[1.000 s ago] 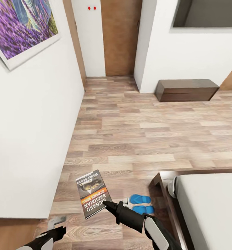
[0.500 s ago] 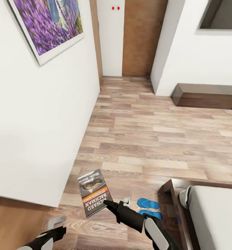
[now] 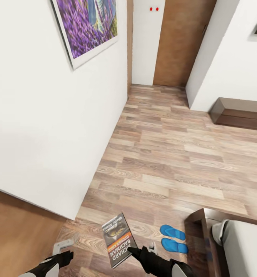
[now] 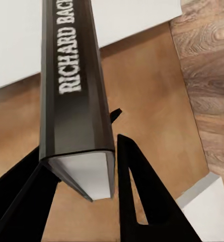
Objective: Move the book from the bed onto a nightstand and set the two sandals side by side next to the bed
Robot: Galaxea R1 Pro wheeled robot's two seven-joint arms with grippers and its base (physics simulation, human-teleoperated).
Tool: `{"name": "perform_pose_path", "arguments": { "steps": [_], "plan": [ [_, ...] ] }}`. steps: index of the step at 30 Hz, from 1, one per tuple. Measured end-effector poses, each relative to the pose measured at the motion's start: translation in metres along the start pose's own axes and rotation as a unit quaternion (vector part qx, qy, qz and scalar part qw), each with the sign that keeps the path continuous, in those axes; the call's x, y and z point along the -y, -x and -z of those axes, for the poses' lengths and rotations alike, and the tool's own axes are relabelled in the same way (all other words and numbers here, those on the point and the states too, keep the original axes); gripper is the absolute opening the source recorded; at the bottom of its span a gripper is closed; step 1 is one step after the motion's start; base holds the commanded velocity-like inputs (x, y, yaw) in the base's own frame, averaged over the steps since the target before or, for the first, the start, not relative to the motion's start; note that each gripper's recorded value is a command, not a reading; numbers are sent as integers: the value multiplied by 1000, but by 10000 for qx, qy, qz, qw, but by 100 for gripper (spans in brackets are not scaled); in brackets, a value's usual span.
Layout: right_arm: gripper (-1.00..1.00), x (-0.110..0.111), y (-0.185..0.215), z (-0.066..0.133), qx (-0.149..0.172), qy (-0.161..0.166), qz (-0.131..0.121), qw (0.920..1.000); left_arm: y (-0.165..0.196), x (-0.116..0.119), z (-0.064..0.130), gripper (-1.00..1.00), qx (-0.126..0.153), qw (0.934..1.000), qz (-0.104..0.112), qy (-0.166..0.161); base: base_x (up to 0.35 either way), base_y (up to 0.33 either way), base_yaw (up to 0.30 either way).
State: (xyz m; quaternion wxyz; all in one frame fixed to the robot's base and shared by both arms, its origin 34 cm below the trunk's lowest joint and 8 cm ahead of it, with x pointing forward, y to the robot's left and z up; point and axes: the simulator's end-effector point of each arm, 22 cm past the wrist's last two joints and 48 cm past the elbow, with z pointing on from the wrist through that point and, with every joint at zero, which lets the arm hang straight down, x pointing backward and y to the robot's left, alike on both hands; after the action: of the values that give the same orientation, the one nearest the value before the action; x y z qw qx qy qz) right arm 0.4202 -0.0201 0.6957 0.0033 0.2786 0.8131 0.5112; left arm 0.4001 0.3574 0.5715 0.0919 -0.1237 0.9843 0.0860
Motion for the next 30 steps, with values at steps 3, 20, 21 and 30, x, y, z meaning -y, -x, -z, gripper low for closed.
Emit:
{"name": "perform_pose_path", "arguments": {
  "steps": [3,20,21,30],
  "plan": [
    [-100,25,-6,9,20,-250,-112,9996,0,0,0,100,2,10000,-1,-1,0,0,287],
    [-100,132,16,93,202,-1561,536,9861,-3,0,-1,100,-28,10000,-14,4,0,0,196],
    [-100,135,19,96,264,-1600,612,9849,-3,1,-1,100,-30,10000,-15,1,0,0,18],
    [-100,141,30,107,439,-1705,807,9811,-4,17,1,100,-21,9999,1,-109,0,0,4]
  ]
}}
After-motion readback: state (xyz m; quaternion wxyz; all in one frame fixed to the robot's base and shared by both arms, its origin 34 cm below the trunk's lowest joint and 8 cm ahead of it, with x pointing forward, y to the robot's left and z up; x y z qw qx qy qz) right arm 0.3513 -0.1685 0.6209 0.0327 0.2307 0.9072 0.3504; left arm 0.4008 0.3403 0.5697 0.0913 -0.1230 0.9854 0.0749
